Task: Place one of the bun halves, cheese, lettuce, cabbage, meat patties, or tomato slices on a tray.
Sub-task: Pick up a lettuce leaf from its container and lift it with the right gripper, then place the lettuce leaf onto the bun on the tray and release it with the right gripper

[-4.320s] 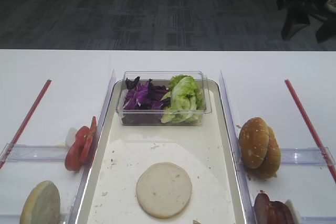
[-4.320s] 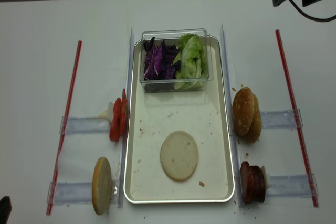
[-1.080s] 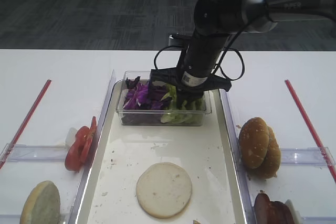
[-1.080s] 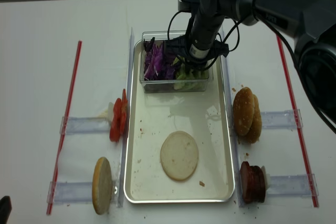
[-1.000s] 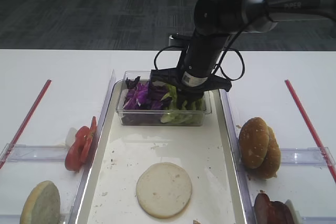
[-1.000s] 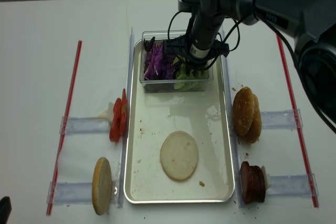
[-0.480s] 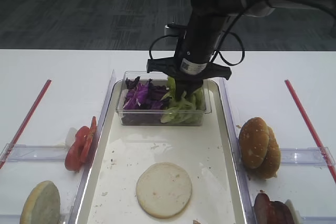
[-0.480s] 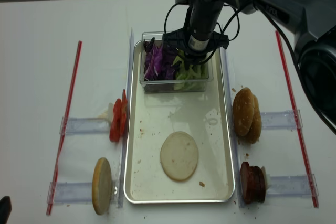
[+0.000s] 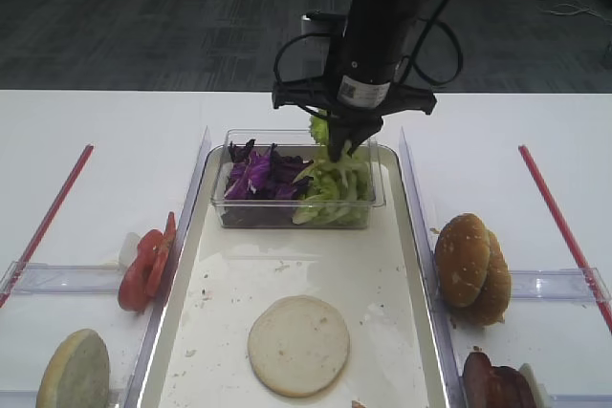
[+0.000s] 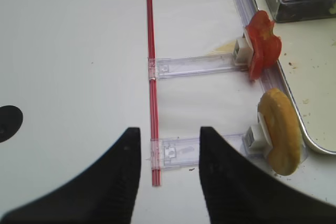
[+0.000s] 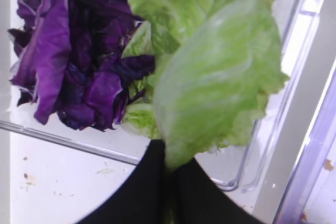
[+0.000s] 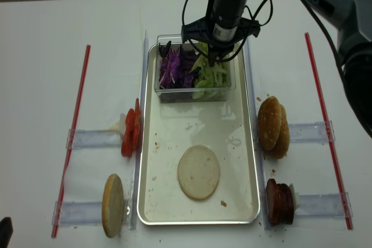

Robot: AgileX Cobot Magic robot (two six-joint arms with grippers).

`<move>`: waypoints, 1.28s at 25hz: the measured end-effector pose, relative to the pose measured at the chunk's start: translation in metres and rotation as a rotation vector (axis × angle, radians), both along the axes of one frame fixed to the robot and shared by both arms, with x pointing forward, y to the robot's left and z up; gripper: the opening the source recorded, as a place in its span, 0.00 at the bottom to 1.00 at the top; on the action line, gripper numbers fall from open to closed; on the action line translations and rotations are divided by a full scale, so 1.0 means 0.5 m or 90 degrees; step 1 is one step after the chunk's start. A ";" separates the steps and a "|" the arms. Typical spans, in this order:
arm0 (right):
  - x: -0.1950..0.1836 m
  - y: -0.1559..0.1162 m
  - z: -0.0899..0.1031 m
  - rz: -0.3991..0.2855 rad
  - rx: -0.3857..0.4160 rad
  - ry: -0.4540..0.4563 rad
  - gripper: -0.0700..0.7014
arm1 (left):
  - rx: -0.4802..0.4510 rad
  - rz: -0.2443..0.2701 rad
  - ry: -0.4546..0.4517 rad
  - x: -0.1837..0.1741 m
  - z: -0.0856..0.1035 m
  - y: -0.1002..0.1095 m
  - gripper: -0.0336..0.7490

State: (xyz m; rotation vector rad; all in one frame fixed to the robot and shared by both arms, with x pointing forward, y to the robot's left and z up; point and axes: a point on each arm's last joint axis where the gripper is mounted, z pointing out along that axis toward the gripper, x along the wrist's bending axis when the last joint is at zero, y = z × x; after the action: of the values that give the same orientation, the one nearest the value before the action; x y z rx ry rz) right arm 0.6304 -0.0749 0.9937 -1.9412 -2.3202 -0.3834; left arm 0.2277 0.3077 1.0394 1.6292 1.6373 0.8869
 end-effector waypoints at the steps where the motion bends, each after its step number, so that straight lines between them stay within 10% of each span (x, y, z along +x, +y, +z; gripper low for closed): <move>1: -0.003 -0.002 0.011 0.001 0.002 -0.003 0.15 | 0.000 0.000 0.000 0.000 0.000 0.000 0.41; 21: -0.074 0.035 0.099 0.103 0.006 -0.034 0.14 | 0.000 0.000 0.000 0.000 0.000 0.000 0.41; 32: -0.251 0.078 0.051 0.209 -0.033 0.008 0.14 | 0.000 0.000 0.000 0.000 0.000 0.000 0.41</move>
State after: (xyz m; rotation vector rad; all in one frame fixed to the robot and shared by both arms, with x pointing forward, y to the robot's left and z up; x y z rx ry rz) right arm 0.5050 -0.0361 1.0193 -1.5339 -2.6009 -0.2812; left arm 0.2277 0.3077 1.0394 1.6292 1.6373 0.8869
